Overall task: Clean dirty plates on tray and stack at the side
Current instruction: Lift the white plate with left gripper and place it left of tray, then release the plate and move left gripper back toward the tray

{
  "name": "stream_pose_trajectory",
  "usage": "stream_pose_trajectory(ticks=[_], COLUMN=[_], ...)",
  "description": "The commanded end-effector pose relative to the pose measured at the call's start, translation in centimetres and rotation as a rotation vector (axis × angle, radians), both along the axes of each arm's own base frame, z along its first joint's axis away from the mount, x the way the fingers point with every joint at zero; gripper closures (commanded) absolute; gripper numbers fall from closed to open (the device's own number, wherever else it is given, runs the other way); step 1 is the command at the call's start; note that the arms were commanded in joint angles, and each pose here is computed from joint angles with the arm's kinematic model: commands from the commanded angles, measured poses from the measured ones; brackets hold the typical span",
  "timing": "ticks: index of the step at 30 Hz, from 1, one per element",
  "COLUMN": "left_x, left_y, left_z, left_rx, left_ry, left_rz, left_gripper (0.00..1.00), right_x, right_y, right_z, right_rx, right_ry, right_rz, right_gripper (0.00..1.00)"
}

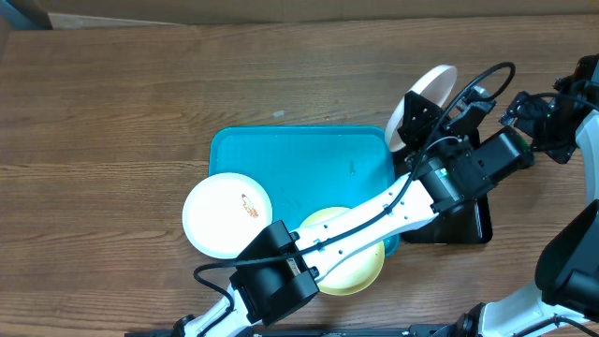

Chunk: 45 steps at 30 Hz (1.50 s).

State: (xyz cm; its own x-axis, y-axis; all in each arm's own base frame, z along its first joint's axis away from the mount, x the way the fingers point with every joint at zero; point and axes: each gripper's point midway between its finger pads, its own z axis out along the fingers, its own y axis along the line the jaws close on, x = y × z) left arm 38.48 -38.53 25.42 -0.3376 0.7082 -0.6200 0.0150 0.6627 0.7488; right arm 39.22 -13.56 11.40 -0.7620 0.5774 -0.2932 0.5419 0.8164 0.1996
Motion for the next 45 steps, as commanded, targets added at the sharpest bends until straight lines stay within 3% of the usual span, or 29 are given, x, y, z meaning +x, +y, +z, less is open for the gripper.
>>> stream_pose_trajectory(ticks=[1, 6, 12, 14, 17, 22, 27, 31, 37, 45], left_x=[0.4, 0.2, 4.0, 6.5, 8.7, 9.0, 5.6, 3.4, 1.3, 0.3], left_y=[-0.9, 0.1, 6.0, 11.3, 19.9, 35.4, 50.4, 58.1, 63.2, 63.3], left_z=[-2.7, -7.0, -6.0, -5.5, -6.3, -7.9, -9.5, -10.2, -13.9, -18.0], left_rx=[-0.213, -0.511, -0.941, -1.139, -1.254, -1.274, -1.166, -1.142, -1.188, -1.203], left_ry=[0.18, 0.541, 0.845, 0.959, 0.969, 0.901, 0.738, 0.616, 0.547, 0.569], left_rz=[-0.08, -0.084, -0.033, 0.003, 0.177, 0.443, 0.843, 1.017, 1.116, 1.136], left_gripper=[0.96, 0.96, 0.96, 0.96, 0.96, 0.96, 0.96, 0.96, 0.96, 0.96], right_x=[0.1, 0.1, 0.1, 0.1, 0.1, 0.1, 0.1, 0.1, 0.1, 0.1], right_y=[0.1, 0.1, 0.1, 0.1, 0.1, 0.1, 0.1, 0.1, 0.1, 0.1], right_z=[0.4, 0.4, 0.4, 0.3, 0.3, 0.4, 0.3, 0.3, 0.4, 0.3], right_rx=[-0.005, -0.005, -0.005, -0.005, -0.005, -0.005, -0.005, -0.005, -0.005, -0.005], right_ry=[-0.01, -0.01, -0.01, -0.01, -0.01, -0.01, -0.01, -0.01, -0.01, -0.01], right_rz=[-0.002, -0.002, -0.002, -0.002, -0.002, -0.002, -0.002, -0.002, -0.002, -0.002], right_gripper=[0.0, 0.0, 0.0, 0.0, 0.0, 0.0, 0.0, 0.0, 0.0, 0.0])
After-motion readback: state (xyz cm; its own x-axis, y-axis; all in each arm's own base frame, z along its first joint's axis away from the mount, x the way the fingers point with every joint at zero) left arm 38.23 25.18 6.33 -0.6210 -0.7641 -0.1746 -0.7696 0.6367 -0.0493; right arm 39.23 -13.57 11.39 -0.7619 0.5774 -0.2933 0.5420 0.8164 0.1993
